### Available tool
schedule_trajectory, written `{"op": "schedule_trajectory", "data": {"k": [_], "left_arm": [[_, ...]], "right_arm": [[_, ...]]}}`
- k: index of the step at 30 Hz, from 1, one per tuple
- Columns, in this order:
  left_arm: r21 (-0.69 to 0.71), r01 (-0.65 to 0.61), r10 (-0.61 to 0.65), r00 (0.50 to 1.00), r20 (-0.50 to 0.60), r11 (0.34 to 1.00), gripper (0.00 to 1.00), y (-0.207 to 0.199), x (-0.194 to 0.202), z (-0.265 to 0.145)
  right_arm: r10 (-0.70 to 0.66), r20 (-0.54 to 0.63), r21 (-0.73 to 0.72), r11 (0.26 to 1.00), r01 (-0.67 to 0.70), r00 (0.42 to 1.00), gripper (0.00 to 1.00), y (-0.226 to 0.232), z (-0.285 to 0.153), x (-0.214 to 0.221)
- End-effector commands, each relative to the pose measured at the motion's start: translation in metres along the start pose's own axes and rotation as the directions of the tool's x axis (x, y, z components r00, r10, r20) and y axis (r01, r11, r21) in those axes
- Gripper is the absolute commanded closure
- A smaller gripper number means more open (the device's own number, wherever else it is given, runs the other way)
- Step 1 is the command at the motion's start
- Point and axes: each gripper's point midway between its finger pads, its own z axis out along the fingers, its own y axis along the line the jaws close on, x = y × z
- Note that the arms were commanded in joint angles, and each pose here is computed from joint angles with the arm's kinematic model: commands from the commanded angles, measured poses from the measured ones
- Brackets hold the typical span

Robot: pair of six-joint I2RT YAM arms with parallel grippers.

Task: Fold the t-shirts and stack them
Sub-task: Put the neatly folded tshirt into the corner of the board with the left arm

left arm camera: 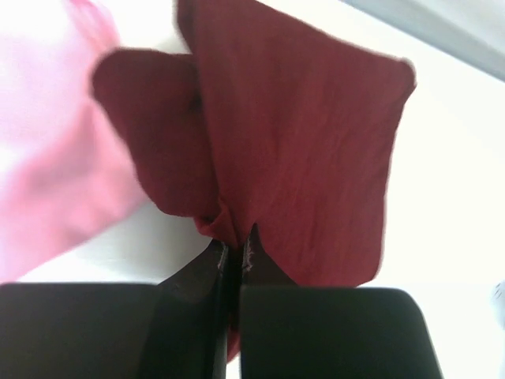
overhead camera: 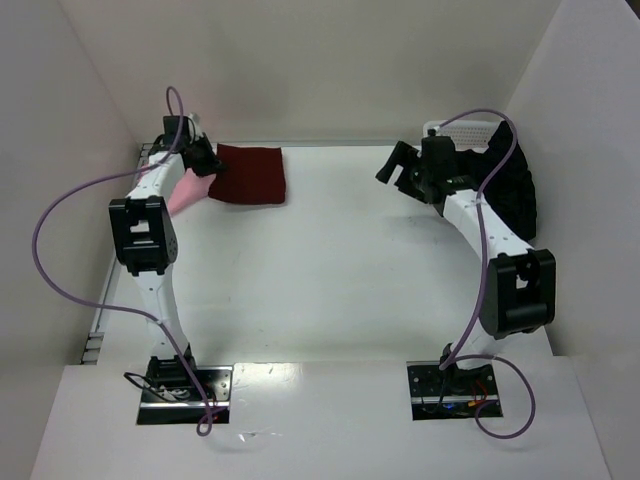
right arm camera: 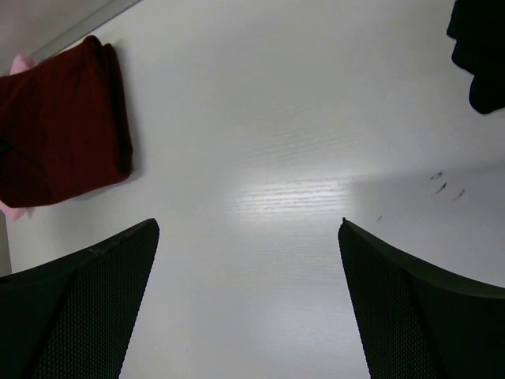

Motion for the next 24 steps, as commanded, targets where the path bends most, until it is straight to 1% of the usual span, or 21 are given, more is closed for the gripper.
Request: {"op": "schedule_trajectory", "data": {"k": [1, 2, 4, 6, 7, 8, 9, 12, 14, 15, 17, 18, 20, 21, 24], "left_arm": [[0.032, -0.06, 0.056, 0.992, 0.116, 0.998, 1.0, -0.009, -0.056, -0.037], [0.019, -0.058, 0.055, 0.988, 0.142, 0.998, 1.0, 0.002, -0.068, -0.044], [0.033, -0.061, 0.055, 0.986, 0.156, 0.998, 1.0, 0.007, -0.08, -0.05], [0.042, -0.072, 0.062, 0.978, 0.2, 0.997, 1.0, 0.012, -0.105, -0.064], [0.051, -0.074, 0.063, 0.978, 0.198, 0.996, 1.0, 0.008, -0.108, -0.066], [0.043, -0.066, 0.056, 0.977, 0.206, 0.997, 1.0, 0.015, -0.114, -0.066], [0.043, -0.088, 0.074, 0.965, 0.252, 0.995, 1.0, 0.012, -0.134, -0.079], [0.036, -0.08, 0.068, 0.965, 0.255, 0.996, 1.0, 0.016, -0.143, -0.082], [0.02, -0.063, 0.056, 0.961, 0.269, 0.998, 1.0, 0.026, -0.154, -0.094], [0.016, -0.054, 0.048, 0.967, 0.251, 0.998, 1.0, 0.03, -0.149, -0.089], [-0.003, -0.01, 0.01, 0.97, 0.244, 1.0, 1.0, 0.049, -0.148, -0.094], [-0.006, -0.004, 0.005, 0.972, 0.234, 1.0, 1.0, 0.053, -0.144, -0.089], [-0.014, 0.036, -0.031, 0.969, 0.247, 0.999, 1.0, 0.063, -0.144, -0.099], [-0.023, 0.053, -0.047, 0.975, 0.215, 0.998, 1.0, 0.075, -0.126, -0.085], [-0.039, 0.127, -0.114, 0.962, 0.249, 0.991, 1.0, 0.099, -0.12, -0.096]], "right_arm": [[0.042, 0.041, 0.003, 0.999, -0.042, 0.998, 0.0, 0.0, -0.012, -0.005], [0.043, 0.03, 0.011, 0.999, -0.044, 0.999, 0.0, -0.004, -0.014, 0.002], [0.068, 0.014, 0.01, 0.998, -0.069, 0.998, 0.0, -0.006, -0.015, 0.009], [0.099, -0.008, 0.013, 0.995, -0.099, 0.995, 0.0, -0.01, -0.019, 0.021], [0.109, -0.002, 0.008, 0.994, -0.109, 0.994, 0.0, -0.01, -0.02, 0.022], [0.118, 0.001, 0.006, 0.993, -0.118, 0.993, 0.0, -0.011, -0.023, 0.026], [0.118, -0.001, 0.007, 0.993, -0.118, 0.993, 0.0, -0.013, -0.024, 0.028], [0.14, 0.019, 0.021, 0.99, -0.141, 0.99, 0.0, -0.016, -0.03, 0.027], [0.149, 0.029, 0.026, 0.988, -0.15, 0.988, 0.0, -0.017, -0.033, 0.027], [0.149, 0.031, 0.024, 0.988, -0.15, 0.988, 0.0, -0.016, -0.036, 0.026], [0.158, 0.039, 0.032, 0.987, -0.159, 0.987, 0.0, -0.018, -0.038, 0.027], [0.158, 0.032, 0.038, 0.986, -0.16, 0.987, 0.0, -0.021, -0.038, 0.03], [0.169, 0.032, 0.038, 0.985, -0.17, 0.985, 0.0, -0.02, -0.037, 0.03], [0.17, 0.026, 0.044, 0.984, -0.171, 0.985, 0.0, -0.023, -0.037, 0.034], [0.178, 0.033, 0.038, 0.983, -0.179, 0.983, 0.0, -0.021, -0.039, 0.031]]}}
